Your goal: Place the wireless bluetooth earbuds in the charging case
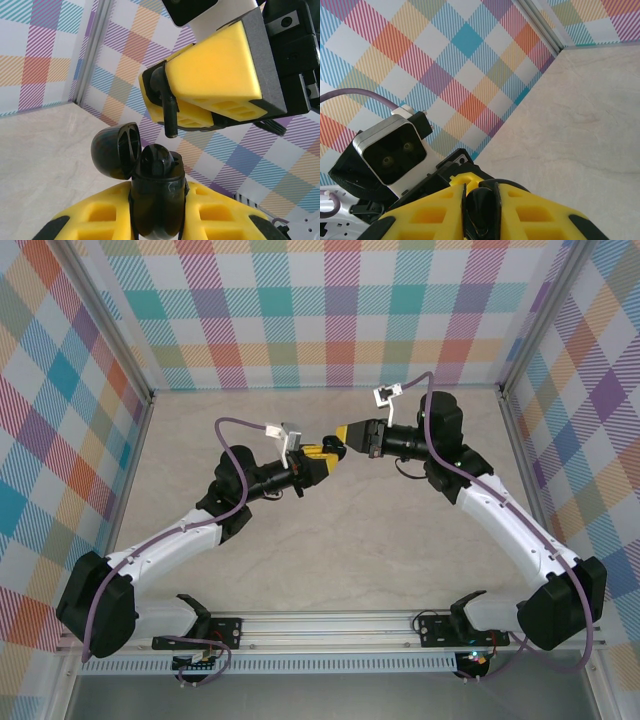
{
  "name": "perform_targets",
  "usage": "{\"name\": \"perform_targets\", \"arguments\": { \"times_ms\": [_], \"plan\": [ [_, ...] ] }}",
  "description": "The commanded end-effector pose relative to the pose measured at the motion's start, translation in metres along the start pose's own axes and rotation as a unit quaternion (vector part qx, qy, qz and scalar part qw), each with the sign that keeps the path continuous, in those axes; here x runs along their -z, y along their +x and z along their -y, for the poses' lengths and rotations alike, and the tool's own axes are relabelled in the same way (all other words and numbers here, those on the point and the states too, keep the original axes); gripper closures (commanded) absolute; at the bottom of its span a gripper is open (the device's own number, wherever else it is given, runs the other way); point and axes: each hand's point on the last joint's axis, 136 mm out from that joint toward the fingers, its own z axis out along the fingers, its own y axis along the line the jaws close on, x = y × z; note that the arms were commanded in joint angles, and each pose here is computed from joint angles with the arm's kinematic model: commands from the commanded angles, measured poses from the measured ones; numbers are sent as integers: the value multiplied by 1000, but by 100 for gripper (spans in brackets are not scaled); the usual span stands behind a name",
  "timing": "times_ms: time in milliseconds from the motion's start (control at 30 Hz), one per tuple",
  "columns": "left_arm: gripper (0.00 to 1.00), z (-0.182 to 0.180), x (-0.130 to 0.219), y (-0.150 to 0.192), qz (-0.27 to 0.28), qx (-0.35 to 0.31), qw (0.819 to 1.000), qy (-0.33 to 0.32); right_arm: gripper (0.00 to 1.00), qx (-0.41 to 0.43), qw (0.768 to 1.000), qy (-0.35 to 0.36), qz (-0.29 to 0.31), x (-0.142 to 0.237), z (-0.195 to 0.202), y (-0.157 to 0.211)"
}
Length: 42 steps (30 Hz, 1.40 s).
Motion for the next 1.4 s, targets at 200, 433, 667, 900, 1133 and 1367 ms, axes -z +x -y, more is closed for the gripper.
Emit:
{"name": "perform_targets", "arguments": {
  "times_ms": [200,433,667,900,1133,1367],
  "plan": [
    [98,16,4,-32,49,-21,998,13,78,21,1000,-12,1,-4,-11,-5],
    [98,16,7,-33,56,-20,998,9,78,19,1000,-6,-1,-5,-8,-3],
    [99,15,9,-33,58,-21,998,3,78,18,1000,-6,-4,-6,-7,-1],
    [99,15,9,-33,59,-22,998,3,78,14,1000,-11,-13,-7,-8,2],
    [99,15,9,-34,61,-22,998,0,78,15,1000,-4,-19,-7,-6,5],
    [98,16,11,-37,65,-24,998,0,77,17,1000,2,-25,-7,-5,7]
  ]
}}
